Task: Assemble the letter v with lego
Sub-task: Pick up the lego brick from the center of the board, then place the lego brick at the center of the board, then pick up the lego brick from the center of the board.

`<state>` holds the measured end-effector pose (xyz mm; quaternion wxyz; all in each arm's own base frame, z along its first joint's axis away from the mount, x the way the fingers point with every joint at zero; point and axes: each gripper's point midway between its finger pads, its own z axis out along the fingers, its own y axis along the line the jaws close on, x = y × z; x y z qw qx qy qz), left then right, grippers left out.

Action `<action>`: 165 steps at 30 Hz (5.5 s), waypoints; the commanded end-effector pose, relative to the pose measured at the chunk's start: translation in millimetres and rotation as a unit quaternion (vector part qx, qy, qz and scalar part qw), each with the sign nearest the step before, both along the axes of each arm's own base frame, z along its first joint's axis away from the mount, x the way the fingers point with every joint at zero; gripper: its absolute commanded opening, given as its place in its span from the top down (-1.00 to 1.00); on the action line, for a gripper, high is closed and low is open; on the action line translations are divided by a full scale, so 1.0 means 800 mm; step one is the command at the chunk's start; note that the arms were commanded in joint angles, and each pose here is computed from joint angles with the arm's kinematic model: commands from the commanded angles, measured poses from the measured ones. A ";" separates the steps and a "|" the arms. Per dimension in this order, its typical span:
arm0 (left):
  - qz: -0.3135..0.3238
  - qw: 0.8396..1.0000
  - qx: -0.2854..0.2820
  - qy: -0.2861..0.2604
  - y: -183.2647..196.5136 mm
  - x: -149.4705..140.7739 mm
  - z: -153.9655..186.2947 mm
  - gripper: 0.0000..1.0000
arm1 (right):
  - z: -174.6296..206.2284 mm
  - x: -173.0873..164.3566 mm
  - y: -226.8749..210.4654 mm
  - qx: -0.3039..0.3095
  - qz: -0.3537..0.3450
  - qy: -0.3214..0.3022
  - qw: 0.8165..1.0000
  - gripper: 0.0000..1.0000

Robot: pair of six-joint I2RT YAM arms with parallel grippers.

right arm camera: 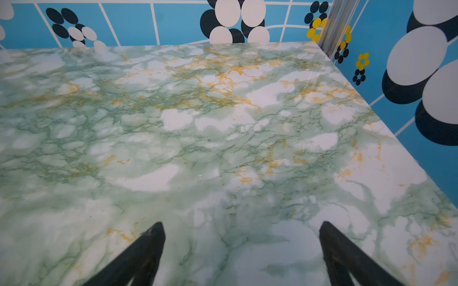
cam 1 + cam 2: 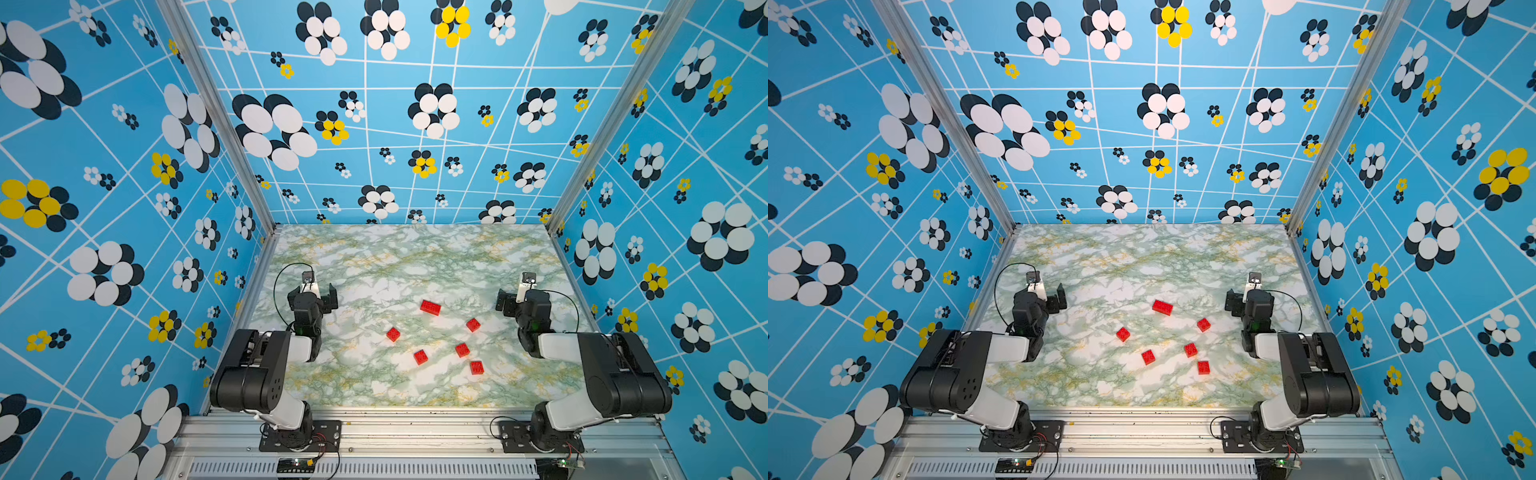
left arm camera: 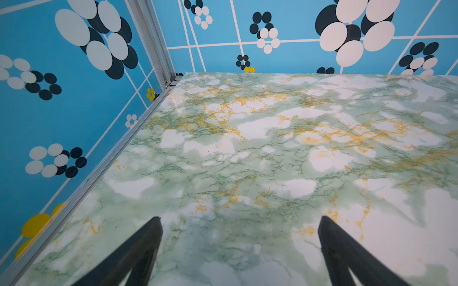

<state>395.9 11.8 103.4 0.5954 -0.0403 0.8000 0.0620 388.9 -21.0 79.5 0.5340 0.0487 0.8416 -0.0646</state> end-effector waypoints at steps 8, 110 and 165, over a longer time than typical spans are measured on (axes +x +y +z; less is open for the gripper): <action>0.007 1.000 -0.003 -0.001 0.002 -0.003 -0.003 -0.99 | 0.016 0.008 0.000 0.006 0.002 -0.022 1.000 -0.98; -0.072 0.970 -0.097 0.210 -0.175 -0.106 0.056 -0.99 | -0.046 0.028 0.227 0.064 0.078 0.476 0.874 0.28; -0.091 0.971 -0.081 0.205 -0.175 -0.105 0.053 -1.00 | -0.057 -0.014 0.343 0.165 -0.054 0.434 0.884 -0.69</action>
